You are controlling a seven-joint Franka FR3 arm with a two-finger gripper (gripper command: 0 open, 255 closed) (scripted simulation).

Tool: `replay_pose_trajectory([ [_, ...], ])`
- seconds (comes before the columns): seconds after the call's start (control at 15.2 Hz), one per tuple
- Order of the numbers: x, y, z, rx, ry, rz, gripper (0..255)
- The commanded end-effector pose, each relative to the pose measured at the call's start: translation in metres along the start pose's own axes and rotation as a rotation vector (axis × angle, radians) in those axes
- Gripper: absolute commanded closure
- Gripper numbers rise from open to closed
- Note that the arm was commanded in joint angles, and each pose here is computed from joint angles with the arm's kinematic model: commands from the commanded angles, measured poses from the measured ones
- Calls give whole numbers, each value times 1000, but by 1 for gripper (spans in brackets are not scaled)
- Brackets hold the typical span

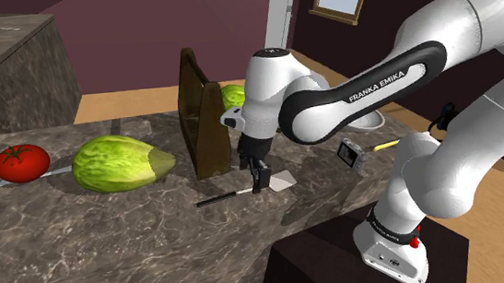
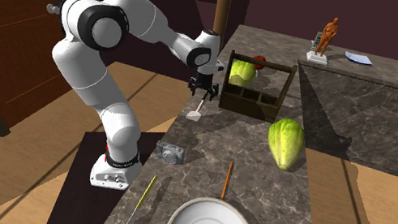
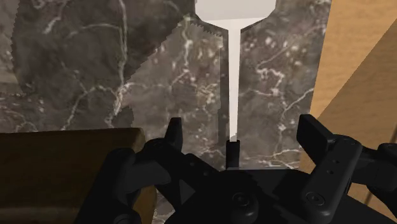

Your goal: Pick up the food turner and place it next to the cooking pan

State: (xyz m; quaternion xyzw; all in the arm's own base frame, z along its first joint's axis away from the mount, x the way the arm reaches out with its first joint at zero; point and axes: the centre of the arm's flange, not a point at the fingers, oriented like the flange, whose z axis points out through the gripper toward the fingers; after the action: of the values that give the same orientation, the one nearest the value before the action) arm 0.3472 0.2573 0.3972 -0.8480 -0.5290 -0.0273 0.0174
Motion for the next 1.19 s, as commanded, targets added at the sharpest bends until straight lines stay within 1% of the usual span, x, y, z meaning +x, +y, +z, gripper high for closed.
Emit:
replay_pose_trajectory([
  [0.0,1,0,11,0,2,-4,0],
  [0.26,1,0,30,0,2,-4,0],
  [0.73,1,0,30,0,2,-4,0],
  [0.79,1,0,30,0,2,-4,255],
  [1.12,1,0,30,0,2,-4,255],
])
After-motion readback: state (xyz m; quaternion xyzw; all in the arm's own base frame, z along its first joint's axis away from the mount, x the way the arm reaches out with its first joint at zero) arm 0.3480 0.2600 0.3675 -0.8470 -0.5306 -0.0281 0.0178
